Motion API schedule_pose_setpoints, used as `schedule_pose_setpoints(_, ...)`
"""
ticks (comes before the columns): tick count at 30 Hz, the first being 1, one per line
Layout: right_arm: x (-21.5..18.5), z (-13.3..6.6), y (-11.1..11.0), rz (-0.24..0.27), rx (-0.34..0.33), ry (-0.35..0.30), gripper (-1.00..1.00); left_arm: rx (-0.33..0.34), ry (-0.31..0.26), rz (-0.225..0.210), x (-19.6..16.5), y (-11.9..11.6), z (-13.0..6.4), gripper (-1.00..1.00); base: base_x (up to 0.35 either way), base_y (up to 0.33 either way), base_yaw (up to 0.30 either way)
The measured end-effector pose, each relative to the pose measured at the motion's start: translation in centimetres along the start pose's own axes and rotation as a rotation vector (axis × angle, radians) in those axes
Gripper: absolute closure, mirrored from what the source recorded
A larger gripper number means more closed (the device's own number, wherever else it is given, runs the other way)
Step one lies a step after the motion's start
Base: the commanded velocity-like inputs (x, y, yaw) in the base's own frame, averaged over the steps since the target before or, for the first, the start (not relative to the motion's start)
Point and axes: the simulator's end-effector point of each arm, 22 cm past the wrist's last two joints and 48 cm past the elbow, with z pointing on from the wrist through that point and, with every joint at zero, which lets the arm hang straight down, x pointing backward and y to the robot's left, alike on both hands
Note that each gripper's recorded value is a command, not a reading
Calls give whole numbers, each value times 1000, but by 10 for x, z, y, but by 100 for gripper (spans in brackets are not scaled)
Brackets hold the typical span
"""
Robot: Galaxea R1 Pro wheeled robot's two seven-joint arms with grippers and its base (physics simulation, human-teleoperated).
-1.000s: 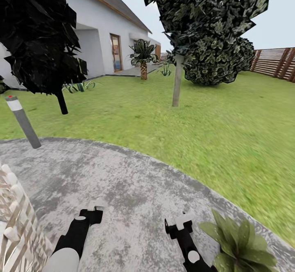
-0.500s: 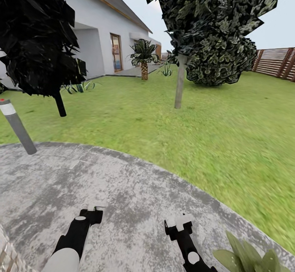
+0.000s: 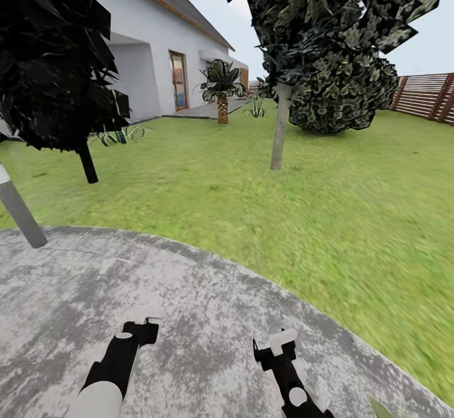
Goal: Pick up the pesticide atomizer in the garden and spray insectifuge to fully cover both potted plants in the garden.
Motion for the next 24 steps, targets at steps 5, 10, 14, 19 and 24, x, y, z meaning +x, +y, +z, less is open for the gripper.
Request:
schedule_pose_setpoints(5,0,0,0,0,0,0,-100,0,1,0,0,0,0,100,37,10,0)
schedule_pose_setpoints(10,0,0,0,0,0,-1,-100,-1,0,0,0,0,0,100,90,11,0)
schedule_pose_setpoints(14,0,0,0,0,0,0,-100,-1,0,0,0,0,0,100,267,89,0)
schedule_pose_setpoints(19,0,0,0,0,0,-1,-100,-1,0,0,0,0,0,100,308,96,0)
schedule_pose_setpoints(24,0,0,0,0,0,-1,-100,0,-1,0,0,-1,0,100,331,19,0)
